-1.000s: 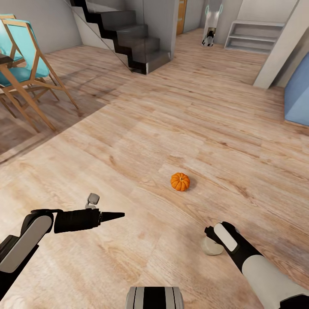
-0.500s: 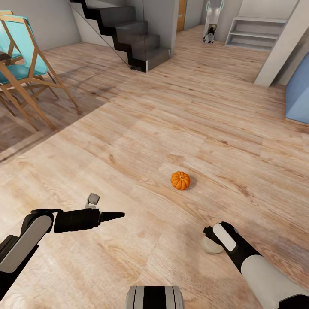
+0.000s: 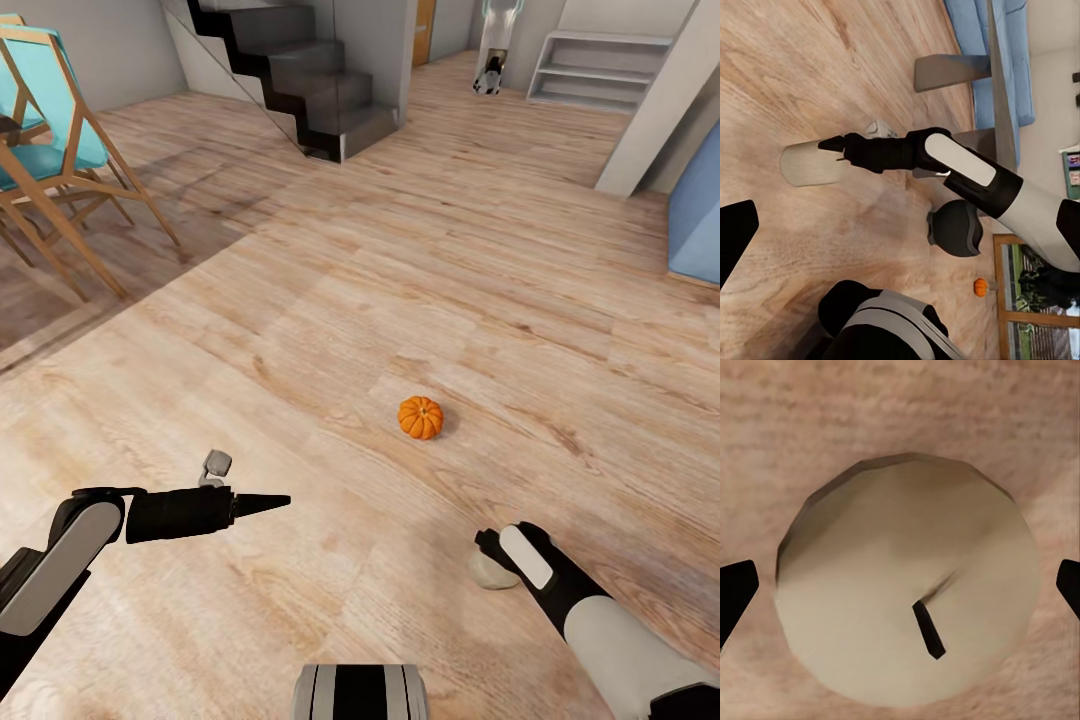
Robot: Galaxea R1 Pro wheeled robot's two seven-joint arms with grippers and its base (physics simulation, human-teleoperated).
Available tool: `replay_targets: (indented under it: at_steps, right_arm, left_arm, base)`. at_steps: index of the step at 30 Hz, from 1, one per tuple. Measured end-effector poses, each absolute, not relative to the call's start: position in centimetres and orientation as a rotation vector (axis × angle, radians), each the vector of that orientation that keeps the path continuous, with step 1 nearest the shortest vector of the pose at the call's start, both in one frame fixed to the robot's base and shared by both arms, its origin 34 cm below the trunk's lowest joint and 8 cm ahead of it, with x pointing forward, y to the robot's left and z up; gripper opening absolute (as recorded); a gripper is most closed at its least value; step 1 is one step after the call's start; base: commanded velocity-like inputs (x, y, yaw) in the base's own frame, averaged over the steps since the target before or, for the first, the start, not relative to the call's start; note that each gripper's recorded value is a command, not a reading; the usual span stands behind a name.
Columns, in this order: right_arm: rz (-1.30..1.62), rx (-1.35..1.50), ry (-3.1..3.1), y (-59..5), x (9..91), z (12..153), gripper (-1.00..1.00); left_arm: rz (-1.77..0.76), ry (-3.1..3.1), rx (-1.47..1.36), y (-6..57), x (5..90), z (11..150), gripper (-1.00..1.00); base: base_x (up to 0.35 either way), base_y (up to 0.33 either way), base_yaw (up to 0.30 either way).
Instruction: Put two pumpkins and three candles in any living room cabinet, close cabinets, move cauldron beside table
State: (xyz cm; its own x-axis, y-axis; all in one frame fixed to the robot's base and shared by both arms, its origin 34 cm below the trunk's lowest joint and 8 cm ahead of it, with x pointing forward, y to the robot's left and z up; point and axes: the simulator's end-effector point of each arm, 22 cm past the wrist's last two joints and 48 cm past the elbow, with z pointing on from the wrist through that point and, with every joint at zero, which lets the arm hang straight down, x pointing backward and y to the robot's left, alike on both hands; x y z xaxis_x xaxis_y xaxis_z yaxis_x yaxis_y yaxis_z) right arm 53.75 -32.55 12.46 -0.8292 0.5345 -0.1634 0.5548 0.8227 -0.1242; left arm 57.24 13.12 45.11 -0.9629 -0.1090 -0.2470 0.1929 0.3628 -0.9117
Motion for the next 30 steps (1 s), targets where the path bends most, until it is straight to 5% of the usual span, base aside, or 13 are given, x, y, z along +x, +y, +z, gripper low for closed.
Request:
replay_targets:
  at_steps: [30]
  right_arm:
    - [-0.267, 0.801, 2.888, -32.28, 53.69, 11.68, 1.0]
  left_arm:
    - [-1.643, 2.372, 0.062, 13.09, 57.15, 44.33, 1.0]
  base:
    - [0.0, 0.0, 0.0]
